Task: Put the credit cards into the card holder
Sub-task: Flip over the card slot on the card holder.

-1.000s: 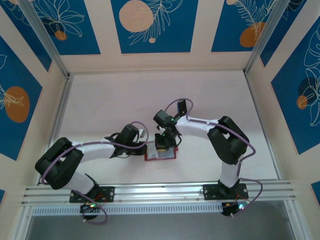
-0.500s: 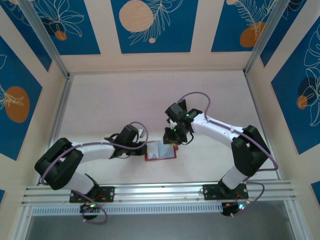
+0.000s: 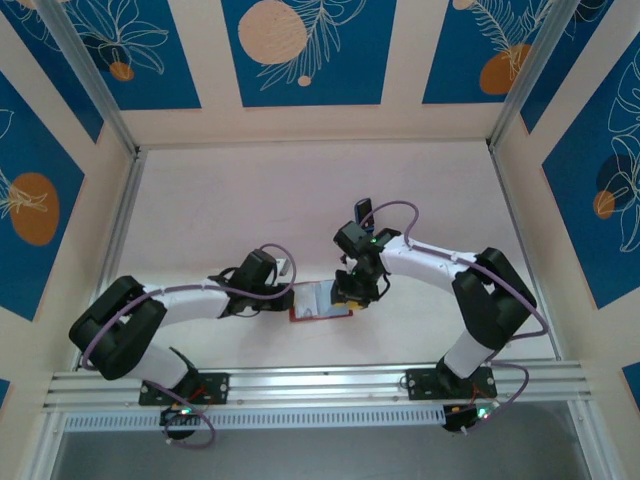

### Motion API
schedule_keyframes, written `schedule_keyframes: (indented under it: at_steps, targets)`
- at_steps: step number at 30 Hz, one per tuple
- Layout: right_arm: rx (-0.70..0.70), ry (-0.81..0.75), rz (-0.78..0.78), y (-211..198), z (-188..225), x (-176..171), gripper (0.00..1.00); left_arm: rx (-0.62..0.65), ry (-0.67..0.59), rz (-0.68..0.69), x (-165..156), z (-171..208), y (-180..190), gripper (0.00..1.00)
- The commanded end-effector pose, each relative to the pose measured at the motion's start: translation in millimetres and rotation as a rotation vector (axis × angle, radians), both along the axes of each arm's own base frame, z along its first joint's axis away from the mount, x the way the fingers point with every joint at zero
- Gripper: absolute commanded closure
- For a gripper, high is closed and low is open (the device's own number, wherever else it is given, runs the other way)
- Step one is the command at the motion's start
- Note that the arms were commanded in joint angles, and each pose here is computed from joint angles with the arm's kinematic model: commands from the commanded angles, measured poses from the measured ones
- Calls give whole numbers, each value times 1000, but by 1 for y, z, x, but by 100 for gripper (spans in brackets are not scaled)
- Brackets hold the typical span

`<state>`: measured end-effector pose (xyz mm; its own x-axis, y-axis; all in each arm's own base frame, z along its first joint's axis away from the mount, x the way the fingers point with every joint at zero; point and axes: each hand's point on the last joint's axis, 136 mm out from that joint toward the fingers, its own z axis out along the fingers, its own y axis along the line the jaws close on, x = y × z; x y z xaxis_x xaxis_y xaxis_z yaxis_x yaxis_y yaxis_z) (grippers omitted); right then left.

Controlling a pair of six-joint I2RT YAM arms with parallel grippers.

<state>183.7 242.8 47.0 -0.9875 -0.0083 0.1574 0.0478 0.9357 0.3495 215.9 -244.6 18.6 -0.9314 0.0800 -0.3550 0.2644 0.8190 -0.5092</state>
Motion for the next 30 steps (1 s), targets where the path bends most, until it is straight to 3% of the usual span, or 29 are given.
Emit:
schedule_keyframes:
  at_steps: [1, 6, 18, 25, 30]
  targets:
    - [27, 42, -14, 8, -6, -5, 65, 111, 91, 8, -25, -32, 26, 98]
    - [48, 44, -12, 14, -6, -2, 70, 111, 90, 6, -25, -32, 26, 98]
    - [3, 6, 22, 19, -3, -4, 100, 96, 78, 3, -24, -26, 23, 97]
    - [59, -96, 152, 62, 23, -7, 100, 76, 75, -1, -21, -23, 14, 97]
    - [148, -88, 178, 89, 24, -9, 100, 60, 73, 30, -20, -19, 15, 97]
